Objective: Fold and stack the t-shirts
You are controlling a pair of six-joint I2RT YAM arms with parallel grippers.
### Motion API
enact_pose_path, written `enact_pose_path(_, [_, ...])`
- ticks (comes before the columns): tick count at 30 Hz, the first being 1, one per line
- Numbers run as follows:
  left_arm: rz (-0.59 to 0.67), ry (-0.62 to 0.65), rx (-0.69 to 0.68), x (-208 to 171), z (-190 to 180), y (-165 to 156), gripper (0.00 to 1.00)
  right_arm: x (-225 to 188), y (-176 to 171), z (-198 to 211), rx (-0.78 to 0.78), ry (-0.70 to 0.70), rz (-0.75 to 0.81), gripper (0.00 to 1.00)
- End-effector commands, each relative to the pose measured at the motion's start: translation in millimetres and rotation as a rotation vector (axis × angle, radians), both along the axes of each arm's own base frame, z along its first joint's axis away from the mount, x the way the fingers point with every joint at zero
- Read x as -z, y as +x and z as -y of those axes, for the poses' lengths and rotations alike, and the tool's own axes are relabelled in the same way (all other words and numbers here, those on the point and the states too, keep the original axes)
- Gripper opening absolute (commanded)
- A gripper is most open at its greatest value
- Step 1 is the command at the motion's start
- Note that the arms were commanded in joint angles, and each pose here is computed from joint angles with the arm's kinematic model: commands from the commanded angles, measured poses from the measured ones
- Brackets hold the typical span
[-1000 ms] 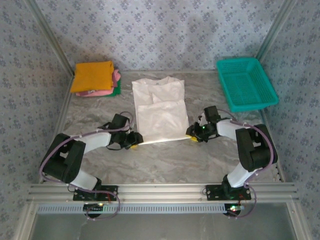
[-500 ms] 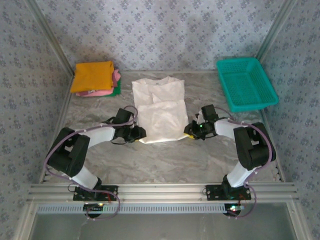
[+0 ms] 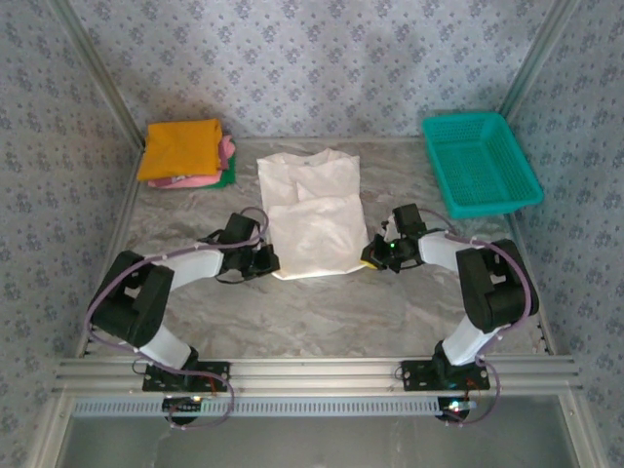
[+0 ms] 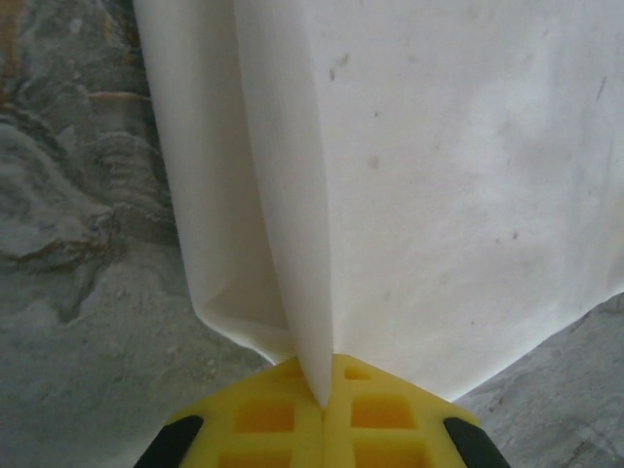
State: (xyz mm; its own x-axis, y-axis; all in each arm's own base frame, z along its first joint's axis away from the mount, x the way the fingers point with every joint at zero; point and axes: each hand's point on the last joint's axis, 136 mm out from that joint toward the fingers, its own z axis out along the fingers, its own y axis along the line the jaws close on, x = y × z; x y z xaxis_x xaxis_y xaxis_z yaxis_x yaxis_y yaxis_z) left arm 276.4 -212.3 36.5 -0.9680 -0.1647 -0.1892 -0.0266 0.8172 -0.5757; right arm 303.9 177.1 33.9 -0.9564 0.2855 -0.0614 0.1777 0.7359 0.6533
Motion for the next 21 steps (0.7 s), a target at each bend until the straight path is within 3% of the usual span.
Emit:
enact_pose_path(1, [0.03,0.014,-0.022,-12.0,-12.2,-3.9,0.0,-18.4,-0.7,1.4,0.003,-0.002,0.037,0.0])
enact_pose_path(11, [0.08,0.024,-0.024,-29.9,-22.0,-10.9,0.0,-38.1,-16.6,-6.2,-0.023,-0.002,0.048,0.0])
enact_pose_path(16, [0.058,0.032,-0.051,-16.7,-34.7,-44.5,0.0,-9.4,-74.2,-9.4,-0.046,-0.037,-0.047,0.0])
enact_pose_path(21, [0.071,0.03,-0.065,-25.3,-47.4,-84.5,0.0,-15.7,-122.3,-7.1,-0.024,-0.021,-0.063,0.0])
